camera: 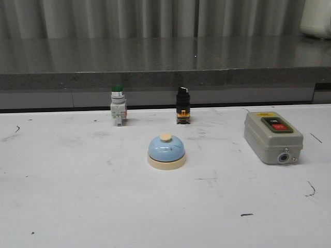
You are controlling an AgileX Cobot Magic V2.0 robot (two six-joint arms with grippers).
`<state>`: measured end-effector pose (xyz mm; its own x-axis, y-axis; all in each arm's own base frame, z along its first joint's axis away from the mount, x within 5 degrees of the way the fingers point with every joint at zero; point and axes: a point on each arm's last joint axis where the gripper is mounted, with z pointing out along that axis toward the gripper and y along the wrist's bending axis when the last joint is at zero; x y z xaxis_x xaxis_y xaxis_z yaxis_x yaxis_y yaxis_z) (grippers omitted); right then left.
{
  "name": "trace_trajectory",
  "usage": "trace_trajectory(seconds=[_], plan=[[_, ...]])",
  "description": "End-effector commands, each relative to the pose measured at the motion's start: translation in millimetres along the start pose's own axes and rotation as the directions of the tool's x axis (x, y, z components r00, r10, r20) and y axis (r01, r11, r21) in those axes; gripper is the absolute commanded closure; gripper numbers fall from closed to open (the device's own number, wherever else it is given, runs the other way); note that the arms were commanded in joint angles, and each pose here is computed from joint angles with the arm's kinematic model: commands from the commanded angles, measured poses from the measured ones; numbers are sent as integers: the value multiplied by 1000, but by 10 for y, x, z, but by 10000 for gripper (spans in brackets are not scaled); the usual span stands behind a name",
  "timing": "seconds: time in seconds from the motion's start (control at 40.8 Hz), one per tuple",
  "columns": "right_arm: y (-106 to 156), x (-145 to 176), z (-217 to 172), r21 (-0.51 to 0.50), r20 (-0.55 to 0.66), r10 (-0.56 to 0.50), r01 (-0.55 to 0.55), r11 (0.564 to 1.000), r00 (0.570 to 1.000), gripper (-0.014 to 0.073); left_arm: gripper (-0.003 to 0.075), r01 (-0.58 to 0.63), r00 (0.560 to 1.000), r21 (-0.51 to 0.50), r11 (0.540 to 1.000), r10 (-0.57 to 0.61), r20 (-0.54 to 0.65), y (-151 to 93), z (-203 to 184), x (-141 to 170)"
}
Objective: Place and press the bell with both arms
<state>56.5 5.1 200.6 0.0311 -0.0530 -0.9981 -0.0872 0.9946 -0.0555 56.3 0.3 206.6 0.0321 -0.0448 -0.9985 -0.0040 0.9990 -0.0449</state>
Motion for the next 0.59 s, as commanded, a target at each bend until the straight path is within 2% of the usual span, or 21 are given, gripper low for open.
trace_trajectory(seconds=[0.0, 0.564], plan=[[-13, -118, -21, 17, 117, -6, 4, 1000, 993, 664, 740, 13, 997, 3, 1000, -13, 76, 1, -8, -9], [-47, -119, -23, 75, 119, 13, -22, 997, 993, 664, 740, 13, 997, 3, 1000, -13, 76, 1, -8, -9]])
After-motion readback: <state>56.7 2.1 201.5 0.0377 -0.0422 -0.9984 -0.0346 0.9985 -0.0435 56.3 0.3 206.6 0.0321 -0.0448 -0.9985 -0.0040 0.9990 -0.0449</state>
